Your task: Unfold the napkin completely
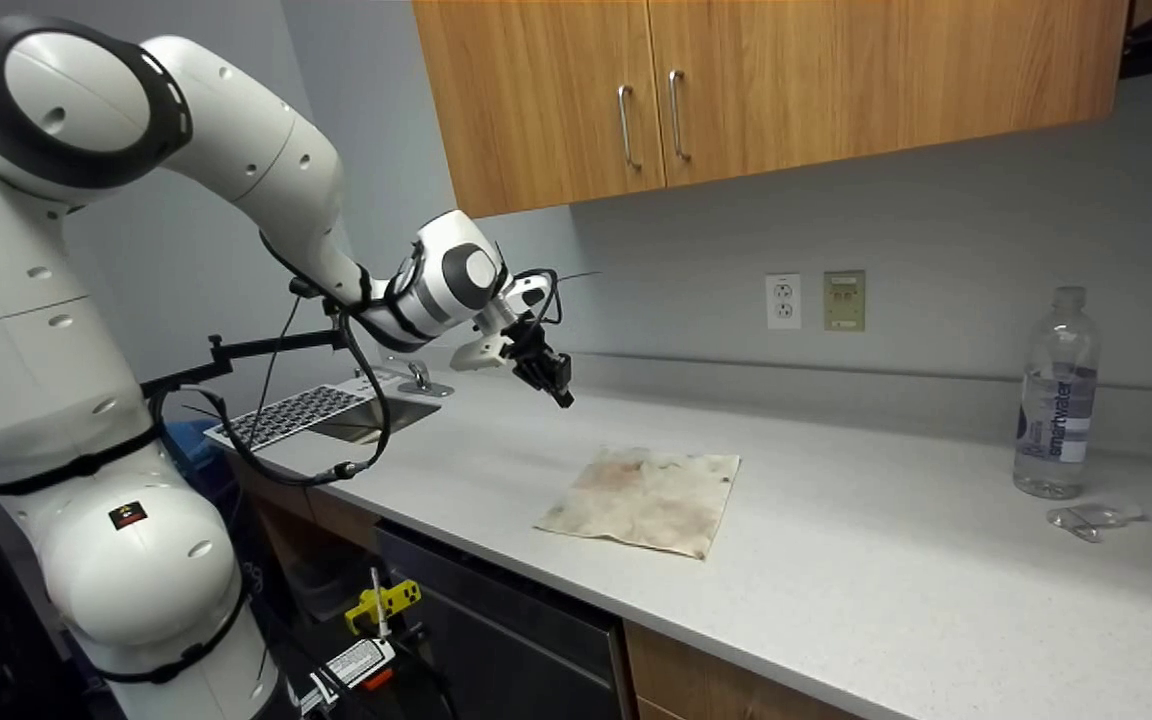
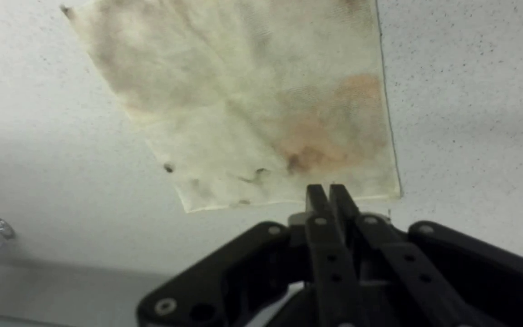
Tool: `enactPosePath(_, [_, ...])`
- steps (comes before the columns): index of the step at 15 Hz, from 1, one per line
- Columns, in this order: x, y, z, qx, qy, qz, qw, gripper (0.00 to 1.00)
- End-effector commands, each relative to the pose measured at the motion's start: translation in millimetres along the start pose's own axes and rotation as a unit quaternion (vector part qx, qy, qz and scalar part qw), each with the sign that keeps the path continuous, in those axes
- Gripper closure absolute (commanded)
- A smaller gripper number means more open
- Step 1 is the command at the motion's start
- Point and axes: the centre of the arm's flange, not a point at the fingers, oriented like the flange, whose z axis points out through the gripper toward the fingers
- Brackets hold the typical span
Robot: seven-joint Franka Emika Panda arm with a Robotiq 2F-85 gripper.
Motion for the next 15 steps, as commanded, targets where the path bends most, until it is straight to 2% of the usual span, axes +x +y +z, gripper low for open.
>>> enactPosePath(1, [-14.7, 10.7, -30.8, -0.017, 0.043, 0.008, 0.9989, 0.59])
enactPosePath(8, [-7.4, 22.5, -52.6, -0.014, 0.082, 0.018, 0.9964, 0.06])
enactPosePath(9, [-6.4, 23.2, -54.1, -0.014, 0.084, 0.018, 0.9962, 0.01])
enactPosePath(12, [-8.1, 21.4, -56.4, -0.016, 0.084, 0.019, 0.9961, 0.00])
enactPosePath(15, [-21.2, 15.9, -45.3, -0.013, 0.060, 0.008, 0.9981, 0.00])
